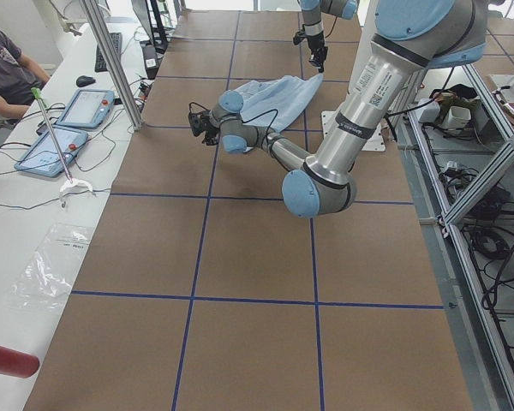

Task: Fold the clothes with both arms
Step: 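Drag the shirt edge with the right gripper toward the robot, rotating the shirt, then press the shirt with the left gripper while right gripper folds the side inward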

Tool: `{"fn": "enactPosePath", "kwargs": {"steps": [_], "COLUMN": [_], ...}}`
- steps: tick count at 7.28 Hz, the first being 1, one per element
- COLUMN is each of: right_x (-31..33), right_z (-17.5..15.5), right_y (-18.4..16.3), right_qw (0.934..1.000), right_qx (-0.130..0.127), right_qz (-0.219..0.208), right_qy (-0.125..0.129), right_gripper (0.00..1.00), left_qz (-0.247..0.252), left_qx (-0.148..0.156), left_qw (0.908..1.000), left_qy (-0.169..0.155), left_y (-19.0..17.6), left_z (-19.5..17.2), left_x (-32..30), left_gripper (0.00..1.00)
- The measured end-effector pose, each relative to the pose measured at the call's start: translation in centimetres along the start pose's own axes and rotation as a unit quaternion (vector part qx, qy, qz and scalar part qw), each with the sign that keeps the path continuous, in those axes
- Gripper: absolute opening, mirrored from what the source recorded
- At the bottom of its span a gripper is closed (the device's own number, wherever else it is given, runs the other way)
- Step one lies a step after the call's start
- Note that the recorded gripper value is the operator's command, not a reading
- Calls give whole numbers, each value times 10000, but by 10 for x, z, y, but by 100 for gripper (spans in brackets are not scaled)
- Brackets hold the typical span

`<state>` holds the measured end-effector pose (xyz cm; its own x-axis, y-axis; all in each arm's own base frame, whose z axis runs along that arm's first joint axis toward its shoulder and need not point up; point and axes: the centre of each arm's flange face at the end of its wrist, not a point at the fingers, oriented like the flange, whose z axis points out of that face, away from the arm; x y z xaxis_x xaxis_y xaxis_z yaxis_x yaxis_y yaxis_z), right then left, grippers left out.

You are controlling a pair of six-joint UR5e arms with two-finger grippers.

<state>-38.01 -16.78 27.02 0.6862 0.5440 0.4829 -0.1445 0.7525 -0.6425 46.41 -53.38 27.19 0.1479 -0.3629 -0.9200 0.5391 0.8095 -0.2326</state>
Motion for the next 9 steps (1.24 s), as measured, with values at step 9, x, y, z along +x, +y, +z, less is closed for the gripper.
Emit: {"fn": "enactPosePath", "kwargs": {"steps": [9], "right_x": [-87], "right_z": [-127], "right_y": [-96], "right_qw": [9849], "right_qx": [386], "right_qz": [845], "right_qy": [-1459], "right_gripper": [100], "left_qz": [-319], "left_qx": [-569], "left_qw": [9959], "left_qy": [-631], "left_y": [127], "left_z": [24], "left_x": [-72], "left_gripper": [26]}}
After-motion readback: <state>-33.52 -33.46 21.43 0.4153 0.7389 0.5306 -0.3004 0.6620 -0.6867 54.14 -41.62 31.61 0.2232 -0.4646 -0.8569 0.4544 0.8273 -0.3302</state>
